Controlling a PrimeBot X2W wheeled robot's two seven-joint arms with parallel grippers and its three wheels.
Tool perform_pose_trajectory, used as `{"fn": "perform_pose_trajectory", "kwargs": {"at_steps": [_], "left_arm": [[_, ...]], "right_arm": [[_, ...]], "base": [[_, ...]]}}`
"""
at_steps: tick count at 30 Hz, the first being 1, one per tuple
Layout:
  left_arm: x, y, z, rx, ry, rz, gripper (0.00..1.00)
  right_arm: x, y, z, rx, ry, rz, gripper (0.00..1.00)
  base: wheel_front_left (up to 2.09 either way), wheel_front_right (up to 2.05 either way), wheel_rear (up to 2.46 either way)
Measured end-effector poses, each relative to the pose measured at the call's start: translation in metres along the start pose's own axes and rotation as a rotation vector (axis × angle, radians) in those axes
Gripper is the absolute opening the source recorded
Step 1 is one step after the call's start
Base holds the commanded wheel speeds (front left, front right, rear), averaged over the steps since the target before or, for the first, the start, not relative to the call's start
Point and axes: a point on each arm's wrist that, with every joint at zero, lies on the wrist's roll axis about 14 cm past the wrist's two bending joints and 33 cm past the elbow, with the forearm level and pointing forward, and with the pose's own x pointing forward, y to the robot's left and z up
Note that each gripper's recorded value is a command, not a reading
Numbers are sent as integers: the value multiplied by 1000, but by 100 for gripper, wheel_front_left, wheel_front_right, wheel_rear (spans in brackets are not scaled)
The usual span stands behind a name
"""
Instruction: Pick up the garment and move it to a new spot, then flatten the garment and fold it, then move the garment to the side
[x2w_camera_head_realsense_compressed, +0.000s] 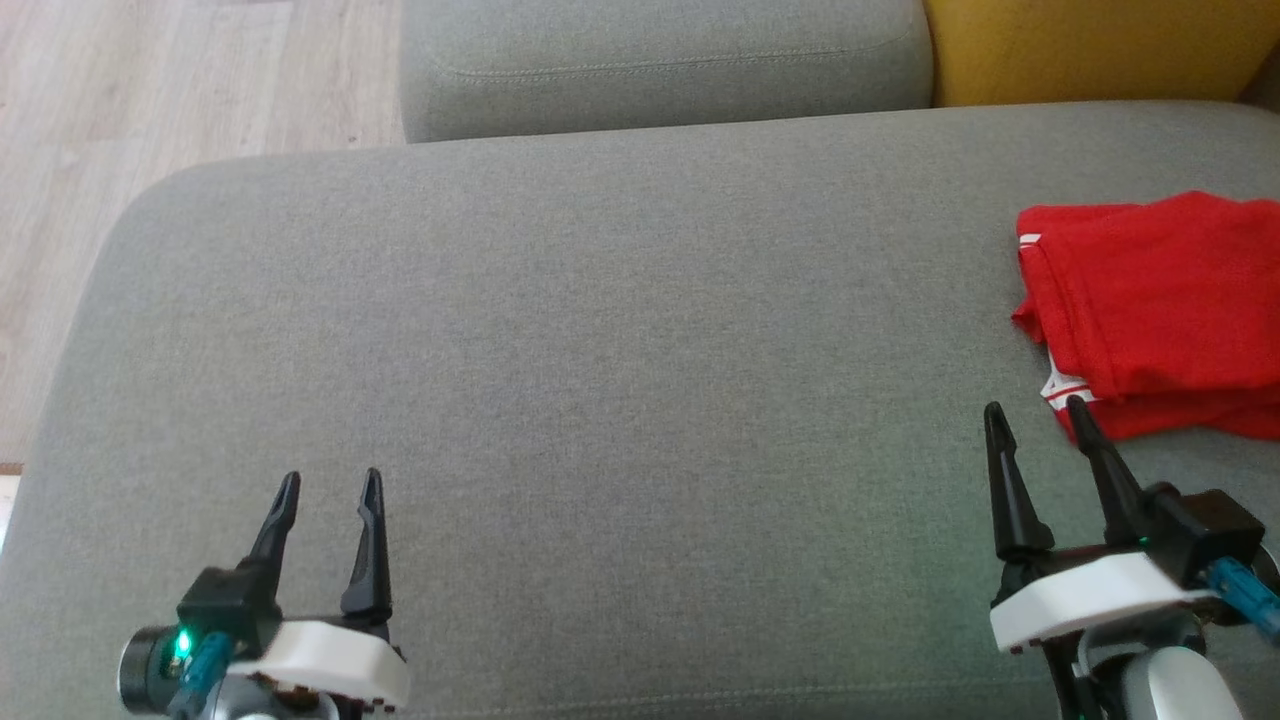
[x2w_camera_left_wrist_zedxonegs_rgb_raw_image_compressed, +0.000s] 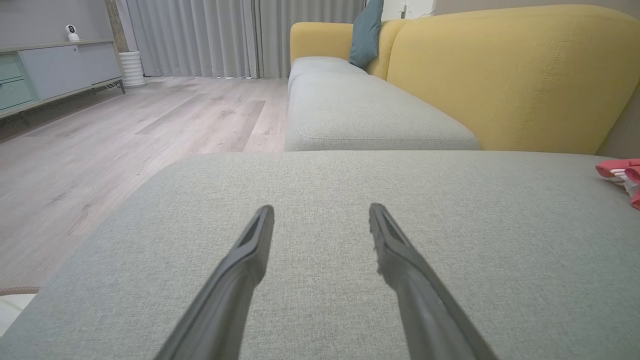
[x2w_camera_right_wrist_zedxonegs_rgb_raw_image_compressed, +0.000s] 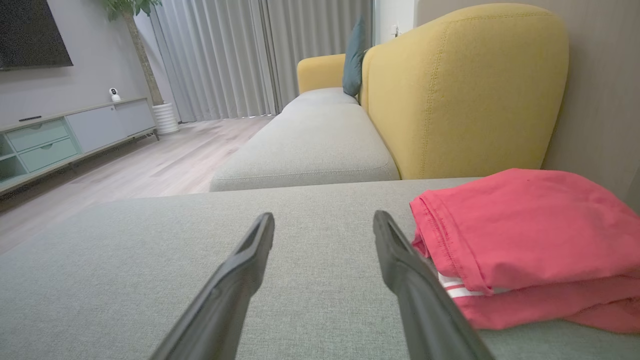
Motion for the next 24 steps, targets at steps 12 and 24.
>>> {"fn": "perform_pose_trajectory", "kwargs": {"at_steps": [12, 24], "left_arm": [[0, 2, -3, -2, 11, 9, 100], [-22, 5, -47, -42, 158, 38, 0]], "right_arm": [[3, 2, -4, 9, 13, 6, 100], [-13, -2, -48, 63, 148, -18, 0]], "base": [[0, 0, 0], [0, 0, 0]]}}
